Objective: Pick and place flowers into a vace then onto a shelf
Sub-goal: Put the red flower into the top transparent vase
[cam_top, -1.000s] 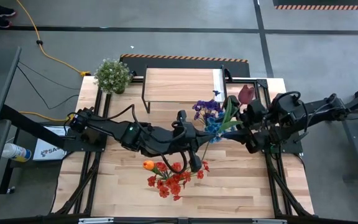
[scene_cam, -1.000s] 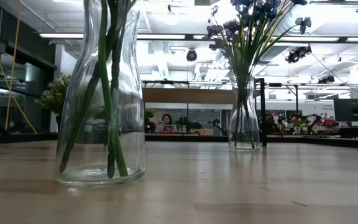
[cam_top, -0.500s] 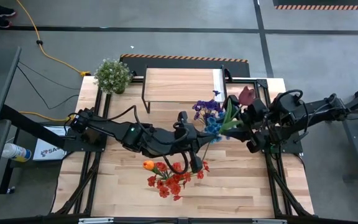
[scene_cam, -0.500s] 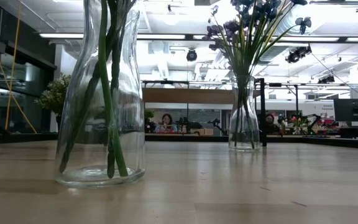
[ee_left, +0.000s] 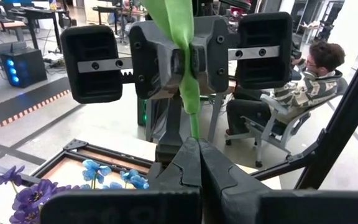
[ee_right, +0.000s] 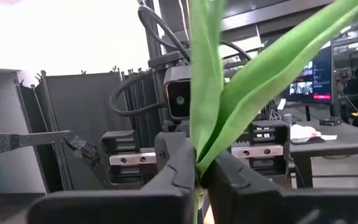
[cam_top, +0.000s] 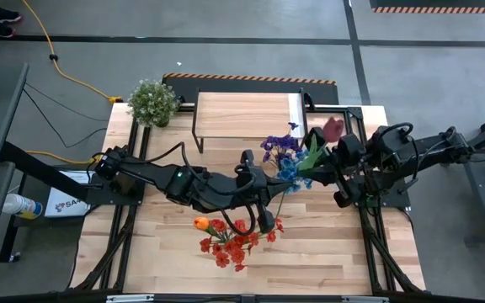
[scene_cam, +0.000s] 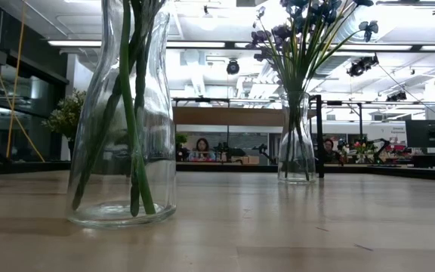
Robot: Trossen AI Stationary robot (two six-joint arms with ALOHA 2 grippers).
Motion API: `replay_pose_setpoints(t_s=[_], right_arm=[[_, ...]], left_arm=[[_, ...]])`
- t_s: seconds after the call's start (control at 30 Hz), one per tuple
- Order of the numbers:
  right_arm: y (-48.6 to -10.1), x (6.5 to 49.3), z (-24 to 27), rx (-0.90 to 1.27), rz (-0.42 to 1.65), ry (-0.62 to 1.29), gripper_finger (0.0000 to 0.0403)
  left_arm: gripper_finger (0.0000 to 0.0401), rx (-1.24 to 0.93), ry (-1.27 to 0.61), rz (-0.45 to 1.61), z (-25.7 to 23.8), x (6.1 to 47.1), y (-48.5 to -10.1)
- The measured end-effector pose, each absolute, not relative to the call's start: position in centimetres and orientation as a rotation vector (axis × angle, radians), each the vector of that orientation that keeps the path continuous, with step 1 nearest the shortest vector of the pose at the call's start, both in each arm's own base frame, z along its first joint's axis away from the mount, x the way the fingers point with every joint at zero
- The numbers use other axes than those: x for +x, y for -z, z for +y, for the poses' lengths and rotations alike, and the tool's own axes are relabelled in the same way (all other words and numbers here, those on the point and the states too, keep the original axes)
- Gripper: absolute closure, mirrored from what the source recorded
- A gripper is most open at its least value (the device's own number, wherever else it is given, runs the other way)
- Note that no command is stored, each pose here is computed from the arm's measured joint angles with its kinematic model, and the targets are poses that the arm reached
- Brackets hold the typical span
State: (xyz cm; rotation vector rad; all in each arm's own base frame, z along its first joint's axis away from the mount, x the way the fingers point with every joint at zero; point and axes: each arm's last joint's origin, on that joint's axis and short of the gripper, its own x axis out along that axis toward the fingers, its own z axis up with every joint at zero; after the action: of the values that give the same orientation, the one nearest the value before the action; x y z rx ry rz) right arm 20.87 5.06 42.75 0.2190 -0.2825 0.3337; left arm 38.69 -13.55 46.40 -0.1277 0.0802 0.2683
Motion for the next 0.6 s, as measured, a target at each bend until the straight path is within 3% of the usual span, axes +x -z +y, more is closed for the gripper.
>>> replay_pose_setpoints(t_s=[0.2,0.43,0.6], right_arm=[[-42.9,20.8,5.0,0.196,-0.302,-0.330,0.0395],[-43.4,20.1,4.8,0.161,-0.344,-0.315,0.0399],[-44.1,18.4,4.4,0.146,-0.372,-0.285,0.0400]], left_arm=[[0.0377,-0.129,-0.268,0.078,-13.6,38.7,-46.4],[0.0303,-0.116,-0.260,0.083,-13.6,38.7,-46.4],[0.0272,-0.097,-0.261,0.085,-13.3,37.9,-47.0]])
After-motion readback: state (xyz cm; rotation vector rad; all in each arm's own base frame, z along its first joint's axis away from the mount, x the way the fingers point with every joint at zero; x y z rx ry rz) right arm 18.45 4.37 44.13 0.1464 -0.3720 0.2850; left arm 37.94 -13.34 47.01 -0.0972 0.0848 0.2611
